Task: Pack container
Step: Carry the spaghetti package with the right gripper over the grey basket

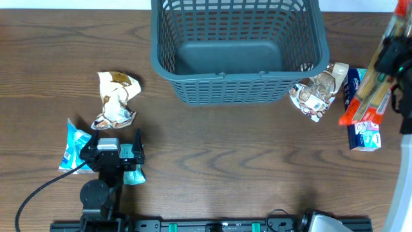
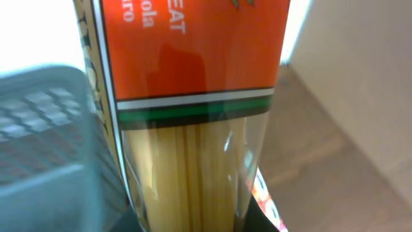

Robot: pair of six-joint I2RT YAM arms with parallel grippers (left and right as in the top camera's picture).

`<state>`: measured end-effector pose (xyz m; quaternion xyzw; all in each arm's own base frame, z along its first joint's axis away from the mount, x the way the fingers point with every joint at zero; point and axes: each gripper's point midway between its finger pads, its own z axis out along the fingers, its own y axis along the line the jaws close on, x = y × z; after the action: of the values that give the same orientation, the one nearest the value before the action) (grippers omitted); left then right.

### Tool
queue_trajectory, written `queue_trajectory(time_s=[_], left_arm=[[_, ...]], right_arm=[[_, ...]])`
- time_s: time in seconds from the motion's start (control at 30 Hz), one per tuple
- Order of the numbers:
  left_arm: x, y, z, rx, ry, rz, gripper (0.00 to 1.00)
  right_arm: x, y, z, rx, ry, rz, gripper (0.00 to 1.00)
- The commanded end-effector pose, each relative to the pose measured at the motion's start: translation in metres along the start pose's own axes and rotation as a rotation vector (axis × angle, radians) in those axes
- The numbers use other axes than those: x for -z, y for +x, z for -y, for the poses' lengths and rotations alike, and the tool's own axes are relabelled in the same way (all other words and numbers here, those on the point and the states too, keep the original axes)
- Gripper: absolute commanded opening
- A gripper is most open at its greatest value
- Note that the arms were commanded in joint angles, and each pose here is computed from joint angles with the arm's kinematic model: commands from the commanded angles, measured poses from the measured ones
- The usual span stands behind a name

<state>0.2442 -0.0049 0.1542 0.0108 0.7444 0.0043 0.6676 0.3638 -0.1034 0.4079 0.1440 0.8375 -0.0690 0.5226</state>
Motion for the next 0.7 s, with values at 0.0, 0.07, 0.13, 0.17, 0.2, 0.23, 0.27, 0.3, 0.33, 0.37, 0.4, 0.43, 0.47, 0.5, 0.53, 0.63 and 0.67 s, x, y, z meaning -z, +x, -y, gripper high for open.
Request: queue_trajectory(time_s=[0.0, 0.07, 0.13, 0.17, 0.2, 0.23, 0.27, 0.3, 0.33, 0.37, 0.4, 0.43, 0.47, 0.5, 0.53, 0.63, 0.67], left_arm=[[-0.002, 0.017, -0.001, -0.015, -0.008, -0.046, 0.99], [-0.002, 0.017, -0.001, -0.015, -0.008, -0.046, 0.99], [-0.002, 0.017, -0.001, -0.015, -0.008, -0.046, 0.99], [-0.002, 0.017, -0.001, -0.015, -0.008, -0.046, 0.99], [-0.002, 0.017, -0.001, -0.015, -0.008, -0.046, 0.99], [-0.002, 0.017, -0.001, -0.015, -0.008, -0.046, 0.98], [-0.002, 0.017, -0.001, -0.015, -0.008, -0.046, 0.99], [-0.002, 0.017, -0.001, -0.015, -0.008, -0.046, 0.99], [-0.002, 0.017, -0.001, -0.015, -0.008, -0.046, 0.99], [-0.002, 0.017, -0.001, -0.015, -0.007, -0.046, 0.99], [-0.002, 0.017, -0.001, -0.015, -0.007, -0.046, 0.99], [-0.002, 0.017, -0.001, -0.015, -0.007, -0.046, 0.99], [-0.002, 0.017, -0.001, -0.015, -0.007, -0.046, 0.99], [-0.002, 0.017, -0.001, -0.015, -0.007, -0.046, 0.99], [-0.002, 0.017, -0.001, -0.015, -0.007, -0.046, 0.99], [-0.002, 0.017, -0.001, -0.015, -0.007, -0.046, 0.99], [-0.002, 0.017, -0.001, -0.016, -0.007, -0.046, 0.99]], right_arm=[[0.042, -0.051, -0.043, 0.122, -0.159, 0.161, 0.01], [0.054, -0.063, -0.067, 0.206, -0.242, 0.200, 0.01], [0.063, -0.072, -0.092, 0.289, -0.320, 0.237, 0.01], [0.066, -0.074, -0.104, 0.330, -0.359, 0.251, 0.01], [0.070, -0.075, -0.121, 0.397, -0.421, 0.269, 0.01], [0.073, -0.074, -0.135, 0.462, -0.474, 0.284, 0.01], [0.075, -0.072, -0.148, 0.520, -0.519, 0.294, 0.01], [0.078, -0.067, -0.163, 0.589, -0.573, 0.304, 0.01], [0.080, -0.063, -0.177, 0.648, -0.619, 0.313, 0.01], [0.080, -0.058, -0.189, 0.695, -0.652, 0.317, 0.01], [0.079, -0.054, -0.200, 0.735, -0.677, 0.320, 0.01], [0.078, -0.051, -0.209, 0.765, -0.697, 0.322, 0.01], [0.076, -0.047, -0.219, 0.794, -0.717, 0.324, 0.01], [0.073, -0.044, -0.229, 0.815, -0.736, 0.323, 0.01], [0.069, -0.042, -0.235, 0.823, -0.744, 0.320, 0.01], [0.052, -0.034, -0.252, 0.857, -0.755, 0.294, 0.01], [0.045, -0.031, -0.257, 0.868, -0.760, 0.286, 0.01]])
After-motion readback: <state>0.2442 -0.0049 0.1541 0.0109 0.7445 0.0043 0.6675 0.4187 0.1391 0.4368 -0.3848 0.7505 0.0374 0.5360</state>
